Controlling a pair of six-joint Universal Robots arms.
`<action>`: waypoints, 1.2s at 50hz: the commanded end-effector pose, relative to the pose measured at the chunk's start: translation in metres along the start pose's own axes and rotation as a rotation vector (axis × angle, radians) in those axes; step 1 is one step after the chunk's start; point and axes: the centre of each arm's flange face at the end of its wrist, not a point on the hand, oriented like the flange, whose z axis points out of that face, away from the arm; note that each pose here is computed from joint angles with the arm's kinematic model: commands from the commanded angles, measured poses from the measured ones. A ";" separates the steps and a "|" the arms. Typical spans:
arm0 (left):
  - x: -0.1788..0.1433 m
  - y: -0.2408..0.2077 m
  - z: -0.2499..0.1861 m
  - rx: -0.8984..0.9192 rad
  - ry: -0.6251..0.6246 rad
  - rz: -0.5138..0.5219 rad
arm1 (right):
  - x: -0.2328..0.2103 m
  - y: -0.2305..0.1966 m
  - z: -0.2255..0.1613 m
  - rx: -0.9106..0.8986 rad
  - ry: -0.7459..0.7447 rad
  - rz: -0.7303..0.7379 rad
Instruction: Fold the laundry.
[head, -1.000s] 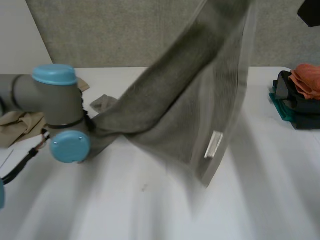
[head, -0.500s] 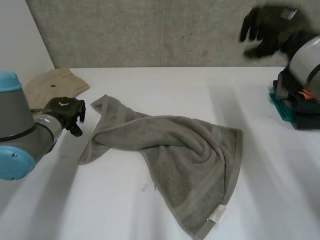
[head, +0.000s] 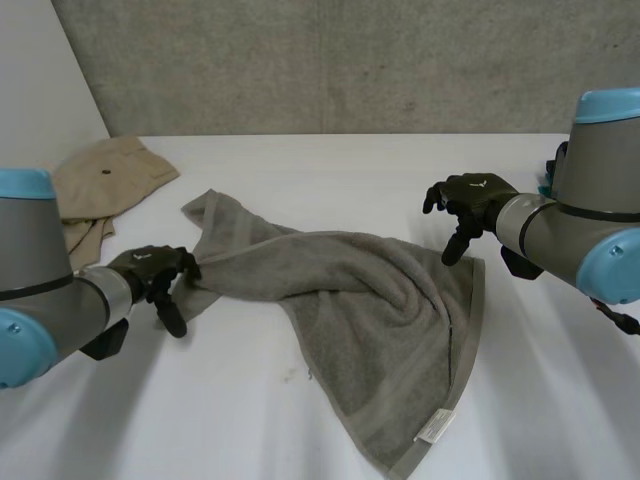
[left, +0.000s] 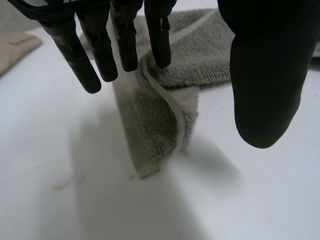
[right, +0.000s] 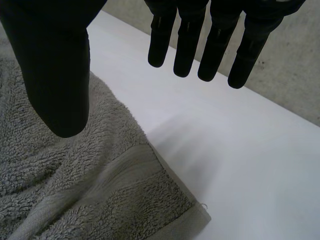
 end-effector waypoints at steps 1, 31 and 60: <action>0.005 0.001 0.022 -0.001 -0.017 -0.039 | -0.001 -0.001 -0.010 0.055 0.011 -0.028; -0.004 -0.023 0.033 0.078 -0.210 -0.073 | -0.006 0.018 -0.015 0.042 0.002 -0.029; 0.002 -0.019 0.041 0.040 -0.164 -0.101 | -0.006 0.020 -0.015 0.039 0.003 -0.030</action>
